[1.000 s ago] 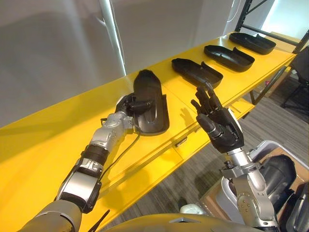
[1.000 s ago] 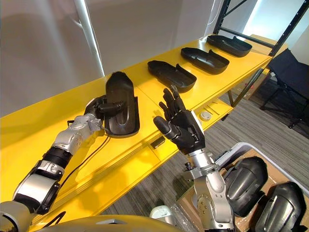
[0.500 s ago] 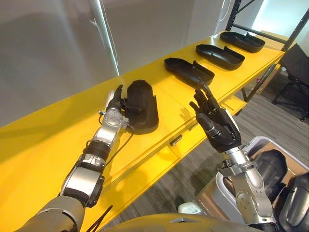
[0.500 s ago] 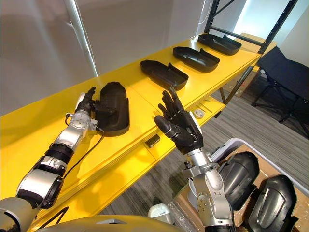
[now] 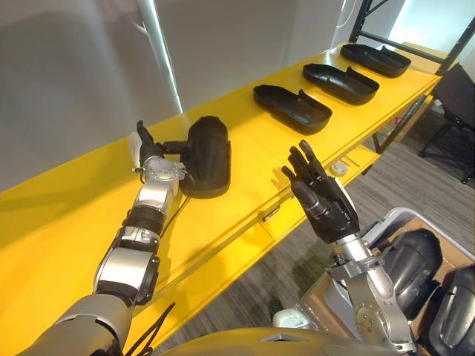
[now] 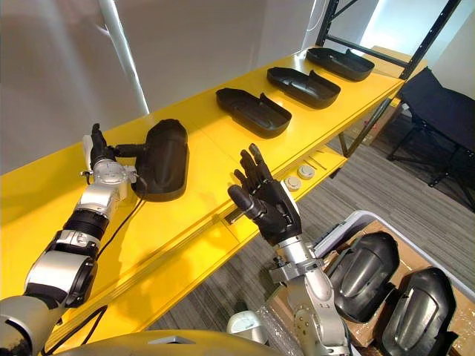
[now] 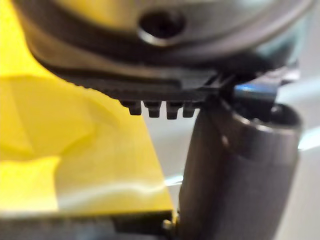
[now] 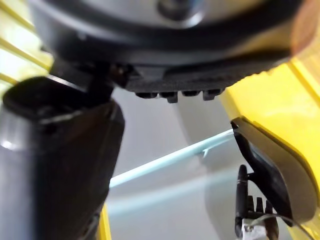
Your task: Walk over and take three plastic housings, then place them on the shelf
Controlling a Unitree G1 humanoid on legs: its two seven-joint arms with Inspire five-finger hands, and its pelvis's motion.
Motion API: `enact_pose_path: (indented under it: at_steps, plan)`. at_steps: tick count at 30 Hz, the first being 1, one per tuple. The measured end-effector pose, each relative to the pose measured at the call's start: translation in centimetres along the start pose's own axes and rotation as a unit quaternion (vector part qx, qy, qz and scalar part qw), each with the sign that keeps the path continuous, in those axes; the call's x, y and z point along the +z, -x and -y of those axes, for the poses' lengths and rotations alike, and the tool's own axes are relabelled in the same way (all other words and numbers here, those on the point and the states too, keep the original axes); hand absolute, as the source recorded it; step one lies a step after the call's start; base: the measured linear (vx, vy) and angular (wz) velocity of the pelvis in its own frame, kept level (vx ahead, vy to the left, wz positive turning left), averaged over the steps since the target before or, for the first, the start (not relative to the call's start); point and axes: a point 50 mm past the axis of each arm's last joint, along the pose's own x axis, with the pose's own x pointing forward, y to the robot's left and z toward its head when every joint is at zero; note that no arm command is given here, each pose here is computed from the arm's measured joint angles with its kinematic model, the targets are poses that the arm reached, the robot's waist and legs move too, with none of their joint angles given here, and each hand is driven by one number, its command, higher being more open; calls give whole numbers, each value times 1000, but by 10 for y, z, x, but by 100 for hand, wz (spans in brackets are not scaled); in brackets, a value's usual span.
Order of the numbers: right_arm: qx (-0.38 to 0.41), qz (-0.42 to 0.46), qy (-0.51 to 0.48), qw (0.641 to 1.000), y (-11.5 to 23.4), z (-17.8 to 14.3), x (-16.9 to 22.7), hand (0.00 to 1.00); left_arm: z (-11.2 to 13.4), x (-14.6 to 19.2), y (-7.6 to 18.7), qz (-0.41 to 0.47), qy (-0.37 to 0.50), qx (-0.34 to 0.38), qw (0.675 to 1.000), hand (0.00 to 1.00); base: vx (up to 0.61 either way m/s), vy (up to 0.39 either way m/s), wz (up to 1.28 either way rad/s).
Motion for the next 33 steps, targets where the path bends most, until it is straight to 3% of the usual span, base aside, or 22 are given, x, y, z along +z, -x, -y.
enact_pose_path:
  at_steps: [2, 3, 5, 7, 11, 14, 20, 24, 27, 31, 33]
  plan:
    - [-17, 4, 0, 1000, -2, 0, 0, 100, 21, 21, 13, 38, 84, -50, 994, 100, -12, 5, 6]
    - [-20, 9, 3, 1000, -6, -1, 1, 100, 40, 41, 30, 76, 153, -109, 979, 100, -12, 6, 12]
    - [-17, 10, 15, 1000, -9, -2, 2, 100, 52, 58, 44, 107, 197, -159, 961, 100, -7, 1, 9]
    - [-4, 17, 32, 999, -22, -9, 5, 100, 65, 85, 68, 152, 267, -246, 919, 100, -10, -4, 3]
    - [-6, 31, 54, 998, -44, -16, 13, 100, 75, 118, 105, 214, 322, -351, 853, 100, -35, -7, 11]
    - [-36, 14, 58, 998, -51, -11, 10, 100, 74, 126, 113, 231, 327, -370, 839, 100, -37, -10, 8]
    - [-104, -52, 72, 991, -60, 14, -4, 100, 58, 109, 119, 244, 276, -343, 864, 100, -22, -12, 24]
    - [-195, -63, 106, 973, -59, 48, 1, 100, 7, 39, 123, 235, 155, -252, 926, 100, 16, -24, 52]
    - [-236, -61, 130, 961, -59, 71, 12, 100, -31, 2, 121, 191, 103, -206, 954, 100, 11, -22, 49]
    - [-265, -61, 150, 951, -77, 89, 26, 100, -74, -28, 121, 149, 74, -147, 975, 100, -15, 6, 35]
    - [-268, -60, 155, 949, -87, 92, 32, 100, -79, -31, 122, 143, 82, -148, 975, 100, -53, 45, 21]
